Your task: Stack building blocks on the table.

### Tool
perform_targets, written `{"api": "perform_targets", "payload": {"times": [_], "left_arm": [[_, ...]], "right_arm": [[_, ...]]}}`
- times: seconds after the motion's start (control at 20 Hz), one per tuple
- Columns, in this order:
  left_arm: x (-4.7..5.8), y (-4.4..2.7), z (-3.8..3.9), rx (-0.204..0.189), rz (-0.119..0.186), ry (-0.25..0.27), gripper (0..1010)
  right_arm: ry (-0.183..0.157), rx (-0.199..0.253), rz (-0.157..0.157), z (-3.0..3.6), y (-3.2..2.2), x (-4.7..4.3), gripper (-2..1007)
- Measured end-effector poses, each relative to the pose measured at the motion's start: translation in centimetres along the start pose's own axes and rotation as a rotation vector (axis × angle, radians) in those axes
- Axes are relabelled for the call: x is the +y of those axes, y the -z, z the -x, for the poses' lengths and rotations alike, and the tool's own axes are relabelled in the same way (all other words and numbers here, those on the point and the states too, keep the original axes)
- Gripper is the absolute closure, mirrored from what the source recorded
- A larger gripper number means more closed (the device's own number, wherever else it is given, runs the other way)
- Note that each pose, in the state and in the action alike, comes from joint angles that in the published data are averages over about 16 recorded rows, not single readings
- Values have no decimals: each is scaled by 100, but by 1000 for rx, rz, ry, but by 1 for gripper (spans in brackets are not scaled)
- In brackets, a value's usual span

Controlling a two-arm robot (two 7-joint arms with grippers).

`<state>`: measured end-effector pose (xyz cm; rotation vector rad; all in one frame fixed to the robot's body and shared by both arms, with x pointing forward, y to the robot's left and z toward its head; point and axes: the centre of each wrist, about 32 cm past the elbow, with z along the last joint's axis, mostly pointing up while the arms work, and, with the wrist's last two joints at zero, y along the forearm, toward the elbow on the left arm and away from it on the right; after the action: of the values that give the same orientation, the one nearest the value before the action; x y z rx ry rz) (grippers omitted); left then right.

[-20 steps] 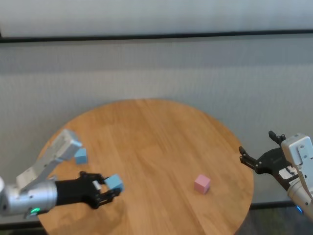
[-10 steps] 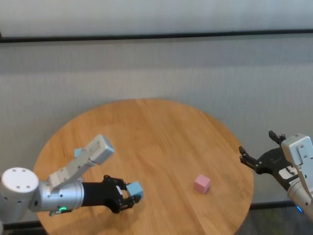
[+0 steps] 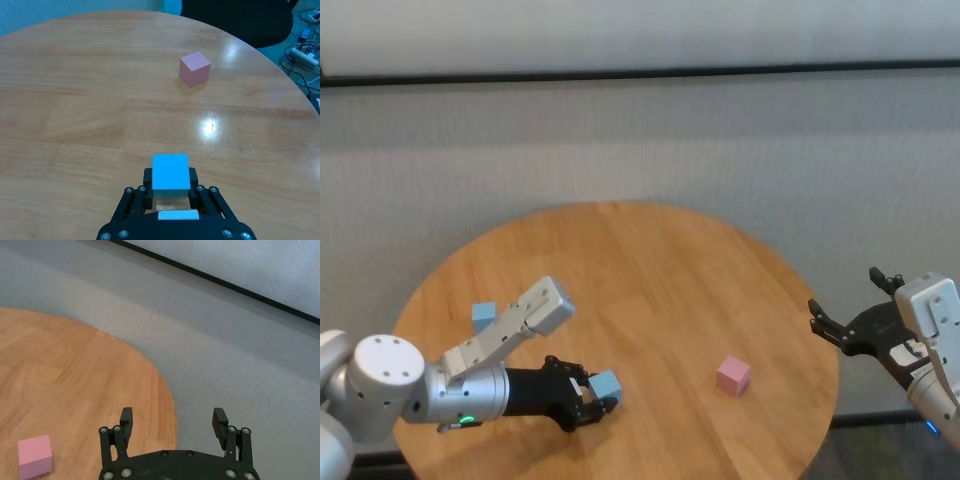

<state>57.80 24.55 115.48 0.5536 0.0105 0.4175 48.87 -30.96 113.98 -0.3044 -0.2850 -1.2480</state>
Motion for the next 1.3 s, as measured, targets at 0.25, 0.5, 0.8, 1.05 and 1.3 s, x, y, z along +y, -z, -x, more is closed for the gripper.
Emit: {"api": "perform_targets", "payload": {"times": [0.25,0.5,0.8,1.05,1.3], "left_arm": [[-55,-5,-5,-28,-10,11,616],[-74,-2,-1,-48,-17,19,609],[-69,-1,-1,-48,-16,17,532],[-51,-2,-6,-39,-7,30,408],[-7,1,-12,-19,15,43,246]], "right_arm": [[0,0,0,0,0,0,4],[0,0,0,0,0,0,4],[0,0,0,0,0,0,4],[0,0,0,0,0,0,4],[0,0,0,0,0,0,4]]}}
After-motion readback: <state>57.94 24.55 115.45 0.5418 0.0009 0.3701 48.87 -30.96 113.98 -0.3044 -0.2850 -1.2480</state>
